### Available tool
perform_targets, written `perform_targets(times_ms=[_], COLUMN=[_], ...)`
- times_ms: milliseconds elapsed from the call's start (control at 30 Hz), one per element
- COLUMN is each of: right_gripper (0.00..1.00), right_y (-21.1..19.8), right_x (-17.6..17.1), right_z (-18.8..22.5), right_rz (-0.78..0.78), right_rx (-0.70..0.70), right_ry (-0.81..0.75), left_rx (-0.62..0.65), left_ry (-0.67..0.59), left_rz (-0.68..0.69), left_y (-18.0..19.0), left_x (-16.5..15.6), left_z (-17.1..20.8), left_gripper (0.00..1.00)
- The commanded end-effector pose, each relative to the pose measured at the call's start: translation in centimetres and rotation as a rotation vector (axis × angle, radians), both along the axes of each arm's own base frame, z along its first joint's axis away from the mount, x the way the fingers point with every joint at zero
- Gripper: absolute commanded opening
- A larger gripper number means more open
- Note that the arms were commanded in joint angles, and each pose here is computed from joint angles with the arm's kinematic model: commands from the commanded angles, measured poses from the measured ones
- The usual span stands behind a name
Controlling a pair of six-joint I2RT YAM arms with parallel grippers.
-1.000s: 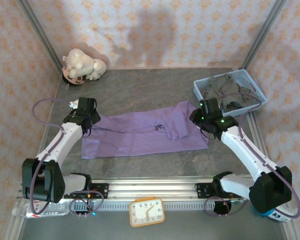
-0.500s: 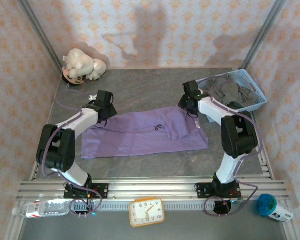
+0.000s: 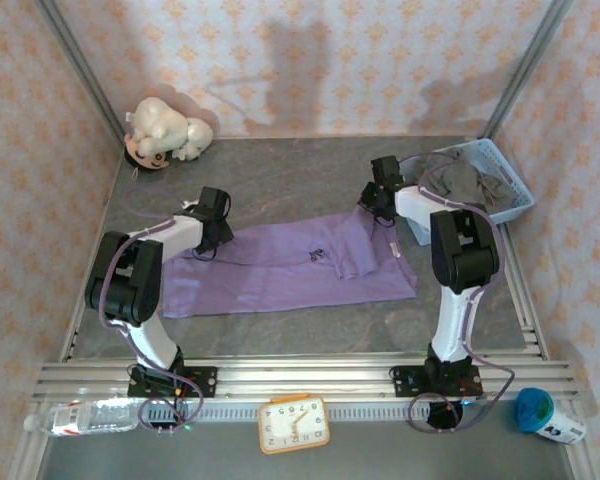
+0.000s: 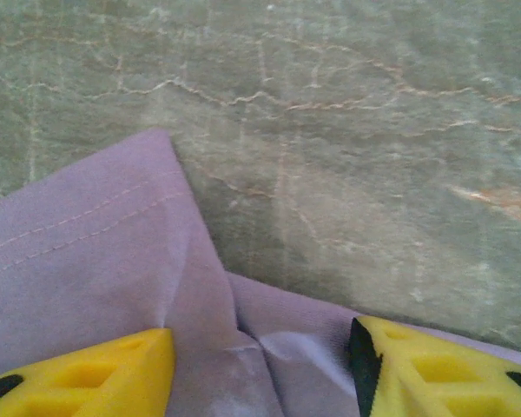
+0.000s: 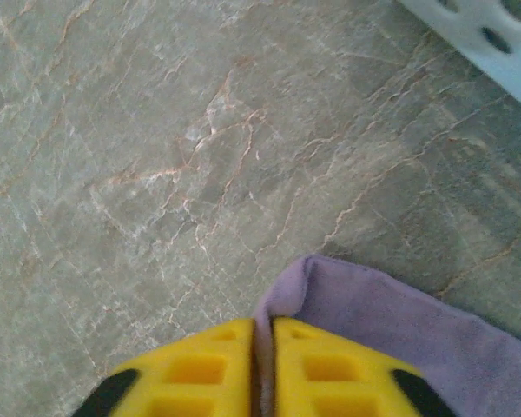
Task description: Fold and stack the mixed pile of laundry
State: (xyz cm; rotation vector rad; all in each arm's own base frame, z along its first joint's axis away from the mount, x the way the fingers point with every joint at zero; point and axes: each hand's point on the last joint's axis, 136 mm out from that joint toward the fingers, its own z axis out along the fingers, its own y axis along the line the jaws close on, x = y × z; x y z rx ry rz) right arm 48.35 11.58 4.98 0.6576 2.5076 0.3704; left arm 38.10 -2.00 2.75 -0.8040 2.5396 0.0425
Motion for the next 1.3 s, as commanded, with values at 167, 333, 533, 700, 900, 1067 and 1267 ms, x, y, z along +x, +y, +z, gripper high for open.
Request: perform_targets(times_ms=[167, 333, 533, 700, 900, 1067, 1267], right_gripper=[0.0, 0.13, 0.4, 0.4, 0.37, 0.35, 0.39], right_y=[-6.1, -5.9, -3.2, 1.8, 5.3, 4.4, 1.2], right_x=[-1.6, -2.2, -2.6, -4.8, -6.9, -7.2, -6.4], right_z=[4.2, 3.4, 4.8, 5.0, 2.3, -0.7, -2.7], right_rz=[-0.117, -0.094, -0.004, 0.132, 0.171, 0.121, 0.003], right_rx=[-0.178, -0.17, -0.144, -0.101, -0.022, -0.055, -0.083], right_ry=[-0.04, 0.004, -0.028, -0.027, 0.028, 0.096, 0.143], left_rx=[0.034, 0.043, 0.01, 0.01, -0.044, -0.102, 0.003], left_ry=[0.055, 0.05, 0.01, -0.034, -0.037, 0.019, 0.076], left_rz=[0.07, 0.061, -0.004, -0.105, -0.15, -0.126, -0.085], left_y=[2.6, 2.6, 1.3, -1.2, -3.9, -4.9, -3.2], left_x=[-2.0, -2.3, -1.4, -0.6, -0.1, 0.0, 0.5], left_z=[-1.7, -1.1, 1.5, 4.1, 3.2, -0.3, -2.4], left_gripper=[0.49, 0.49, 0.6, 0.63, 0.63, 0.63, 0.64])
